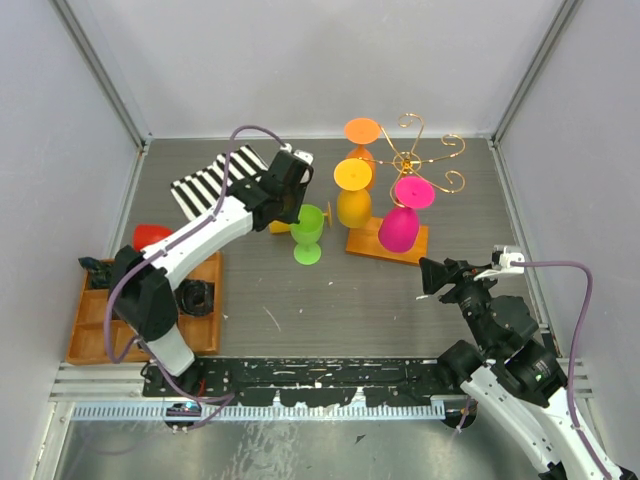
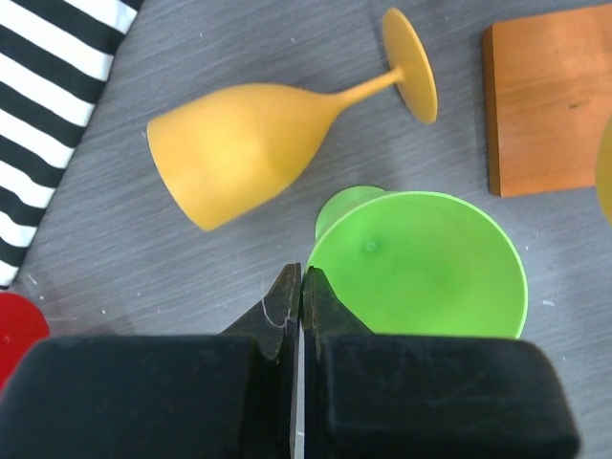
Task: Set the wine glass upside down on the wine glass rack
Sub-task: Pick up the wine glass at the center of the board.
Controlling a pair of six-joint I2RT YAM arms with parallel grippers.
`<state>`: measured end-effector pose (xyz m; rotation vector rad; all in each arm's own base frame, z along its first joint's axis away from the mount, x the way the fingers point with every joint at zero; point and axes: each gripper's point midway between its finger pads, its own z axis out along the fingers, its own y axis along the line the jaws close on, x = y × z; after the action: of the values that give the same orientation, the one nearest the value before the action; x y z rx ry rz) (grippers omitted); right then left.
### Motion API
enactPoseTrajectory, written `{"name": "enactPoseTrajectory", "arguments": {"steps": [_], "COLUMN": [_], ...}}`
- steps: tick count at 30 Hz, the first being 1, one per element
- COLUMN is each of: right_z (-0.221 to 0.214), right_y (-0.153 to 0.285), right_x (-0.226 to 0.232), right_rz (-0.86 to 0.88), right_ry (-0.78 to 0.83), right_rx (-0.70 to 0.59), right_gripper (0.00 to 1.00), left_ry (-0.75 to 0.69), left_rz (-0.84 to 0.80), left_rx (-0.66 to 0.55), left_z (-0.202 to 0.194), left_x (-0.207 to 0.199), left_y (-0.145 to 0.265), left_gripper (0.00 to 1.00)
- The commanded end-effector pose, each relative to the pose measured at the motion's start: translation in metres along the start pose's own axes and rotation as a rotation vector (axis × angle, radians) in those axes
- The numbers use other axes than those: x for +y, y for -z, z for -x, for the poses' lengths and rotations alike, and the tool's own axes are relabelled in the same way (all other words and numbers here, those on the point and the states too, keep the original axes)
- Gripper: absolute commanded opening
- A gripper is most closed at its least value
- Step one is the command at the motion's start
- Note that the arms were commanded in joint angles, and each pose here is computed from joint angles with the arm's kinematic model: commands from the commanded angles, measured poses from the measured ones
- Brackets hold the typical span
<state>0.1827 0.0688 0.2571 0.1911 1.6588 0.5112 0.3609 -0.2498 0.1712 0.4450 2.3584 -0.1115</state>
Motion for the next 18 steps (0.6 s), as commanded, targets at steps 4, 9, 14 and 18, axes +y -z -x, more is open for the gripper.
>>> {"name": "enactPoseTrajectory", "arguments": {"steps": [4, 9, 14, 18], "right_z": [0.021, 0.034, 0.039, 0.041], "right_y": [0.004, 0.013, 0.021, 0.027], "right_x": [0.006, 0.008, 0.012, 0.02], "right_rz": [0.016, 0.023, 0.028, 0.082], "right_ry": [-0.035, -0.085, -0.106, -0.125], "right_rx": [-0.068, -0.092, -0.069, -0.07], "right_gripper": [0.7, 0.7, 0.74, 0.78], "left_ry": [0.034, 0.054, 0.077, 0.116], "left_rz": [-0.059, -0.114, -0.227, -0.299], "left_rx": [-0.028, -0.104, -0.217, -0.305], "left_z": [-0.014, -0.019, -0.02, -0.022], "left_x": [0.0, 0.003, -0.001, -0.004], "left_y": [0.039, 0.072, 0.112, 0.145], "left_gripper": [0.0, 0.0, 0.0, 0.0]}}
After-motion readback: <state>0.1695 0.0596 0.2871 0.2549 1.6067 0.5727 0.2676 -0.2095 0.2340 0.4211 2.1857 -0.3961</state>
